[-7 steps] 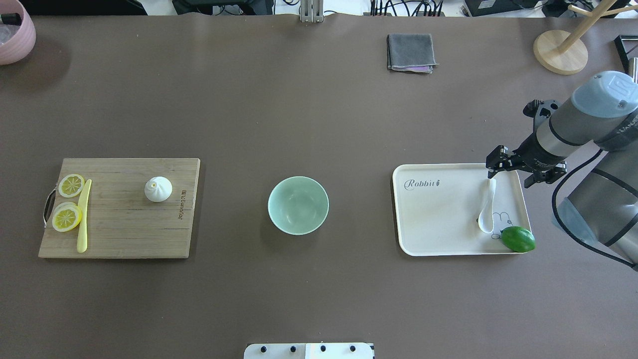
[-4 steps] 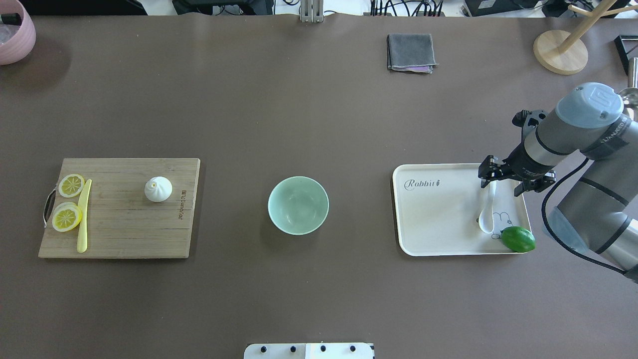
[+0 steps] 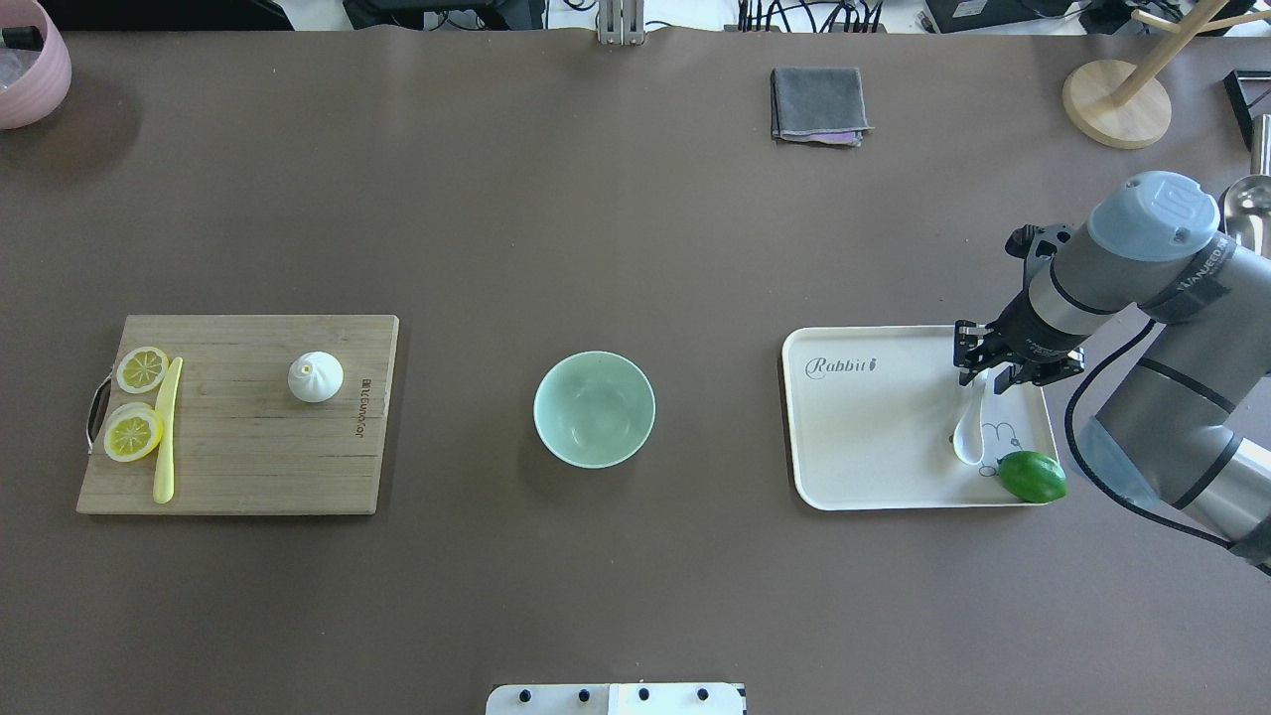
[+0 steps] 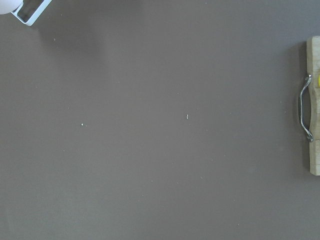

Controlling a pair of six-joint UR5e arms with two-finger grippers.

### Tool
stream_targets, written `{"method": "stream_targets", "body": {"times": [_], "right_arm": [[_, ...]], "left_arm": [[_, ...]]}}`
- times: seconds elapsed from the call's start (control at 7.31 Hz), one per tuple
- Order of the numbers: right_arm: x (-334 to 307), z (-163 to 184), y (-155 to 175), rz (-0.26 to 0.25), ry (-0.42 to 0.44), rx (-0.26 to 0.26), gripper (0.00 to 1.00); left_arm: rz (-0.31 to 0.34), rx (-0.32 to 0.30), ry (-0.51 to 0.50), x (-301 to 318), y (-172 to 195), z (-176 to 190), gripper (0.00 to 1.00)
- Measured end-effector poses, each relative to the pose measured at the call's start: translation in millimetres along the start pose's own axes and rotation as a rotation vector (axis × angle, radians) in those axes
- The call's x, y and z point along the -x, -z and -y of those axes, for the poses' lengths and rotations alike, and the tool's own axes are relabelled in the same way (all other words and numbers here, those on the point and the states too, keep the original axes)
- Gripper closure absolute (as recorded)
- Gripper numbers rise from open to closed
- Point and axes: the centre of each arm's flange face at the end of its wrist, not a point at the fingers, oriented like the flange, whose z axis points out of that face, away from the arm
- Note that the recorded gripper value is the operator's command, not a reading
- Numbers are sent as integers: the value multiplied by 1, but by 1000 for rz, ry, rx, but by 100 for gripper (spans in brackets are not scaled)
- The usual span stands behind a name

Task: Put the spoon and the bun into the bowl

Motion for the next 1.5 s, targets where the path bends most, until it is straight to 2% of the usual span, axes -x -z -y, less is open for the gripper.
{"method": "stream_targets", "body": {"times": [0.14,0.27,0.68,0.96,1.23,1.5], "right_arm": [[-3,-1,-1,-3,-3,1,89],[-4,-1,-1,-4,-4,1,100],[5,-4,6,12,6,-1,100],[13,-8,16,29,4,-4,100],[28,-13,29,57,-15,-11,100],[62,-24,46,104,-73,-16,100]], "left_arm": [[0,0,0,0,0,0,3],[0,-1,0,0,0,0,3],[1,-7,19,-4,3,3,3],[-18,-20,43,-25,9,22,3],[-44,-12,51,-74,-6,59,3],[-45,-11,60,-134,-42,92,4]]}}
